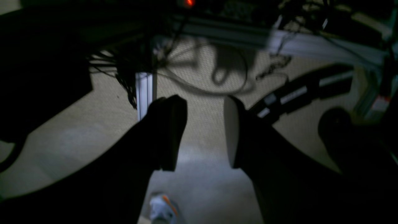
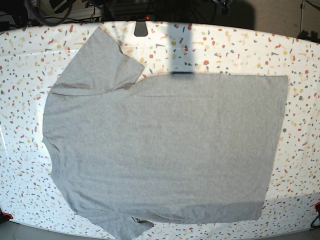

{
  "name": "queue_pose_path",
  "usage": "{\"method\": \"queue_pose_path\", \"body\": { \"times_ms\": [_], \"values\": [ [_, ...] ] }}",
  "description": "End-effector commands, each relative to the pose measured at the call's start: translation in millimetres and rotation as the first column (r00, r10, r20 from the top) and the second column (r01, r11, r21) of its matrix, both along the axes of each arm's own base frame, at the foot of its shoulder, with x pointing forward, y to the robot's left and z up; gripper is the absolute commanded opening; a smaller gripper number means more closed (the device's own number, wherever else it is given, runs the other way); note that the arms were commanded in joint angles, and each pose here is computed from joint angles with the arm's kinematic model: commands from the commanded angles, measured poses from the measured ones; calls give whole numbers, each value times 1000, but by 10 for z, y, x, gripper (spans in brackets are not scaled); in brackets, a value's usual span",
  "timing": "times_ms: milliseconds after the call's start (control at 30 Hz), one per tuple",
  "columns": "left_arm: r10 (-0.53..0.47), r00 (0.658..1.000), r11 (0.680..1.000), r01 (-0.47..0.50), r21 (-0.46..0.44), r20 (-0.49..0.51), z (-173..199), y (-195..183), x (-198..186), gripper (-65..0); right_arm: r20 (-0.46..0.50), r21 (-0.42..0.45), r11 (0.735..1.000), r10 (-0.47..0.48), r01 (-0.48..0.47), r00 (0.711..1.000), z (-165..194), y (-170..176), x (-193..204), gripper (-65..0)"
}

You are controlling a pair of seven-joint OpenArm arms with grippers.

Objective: Fold the T-shirt properly

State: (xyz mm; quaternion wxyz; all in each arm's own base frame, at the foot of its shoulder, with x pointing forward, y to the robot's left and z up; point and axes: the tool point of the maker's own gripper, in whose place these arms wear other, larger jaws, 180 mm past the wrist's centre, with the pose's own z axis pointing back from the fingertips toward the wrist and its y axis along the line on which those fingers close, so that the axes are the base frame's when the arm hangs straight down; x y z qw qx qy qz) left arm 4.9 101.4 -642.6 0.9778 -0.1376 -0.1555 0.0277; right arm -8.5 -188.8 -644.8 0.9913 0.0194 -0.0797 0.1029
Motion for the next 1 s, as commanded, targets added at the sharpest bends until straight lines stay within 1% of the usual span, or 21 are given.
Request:
{"method": "queue_pose_path", "body": {
  "times_ms": [0,100,167,300,400,467,567,767,900,967],
  "values": [
    [13,1000,1000,-13,4,10,24,30,-48,-420,27,-5,1000,2,-2,1000,40,-70,-9,-402],
    [54,997,998,-55,17,48,113,125,-106,-420,60,4,1000,19,-19,998,128,-31,-71,-402],
    [70,994,998,-71,2,83,205,149,-109,-420,84,13,999,28,-29,996,199,13,-101,-402],
    [60,988,998,-62,15,139,385,164,-157,-420,134,44,999,-23,18,991,372,15,-129,-402],
    [45,985,998,-53,42,169,508,222,-201,-420,159,99,995,-45,30,986,520,43,-142,-402],
    [25,983,998,-36,58,181,578,261,-232,-420,166,121,992,-49,29,985,613,35,-174,-402],
    [-25,985,998,14,68,168,662,236,-329,-420,163,120,993,-33,14,986,744,-47,-244,-402],
    [-128,975,991,120,54,179,878,42,-473,-420,164,108,992,42,-61,986,1025,-150,-422,-402],
    [-172,963,985,165,52,207,1048,-48,-491,-420,161,102,988,95,-112,982,1216,-228,-539,-402],
    [-192,960,981,182,67,205,1121,-28,-490,-420,159,118,982,129,-149,979,1322,-221,-592,-402]
  ]
}}
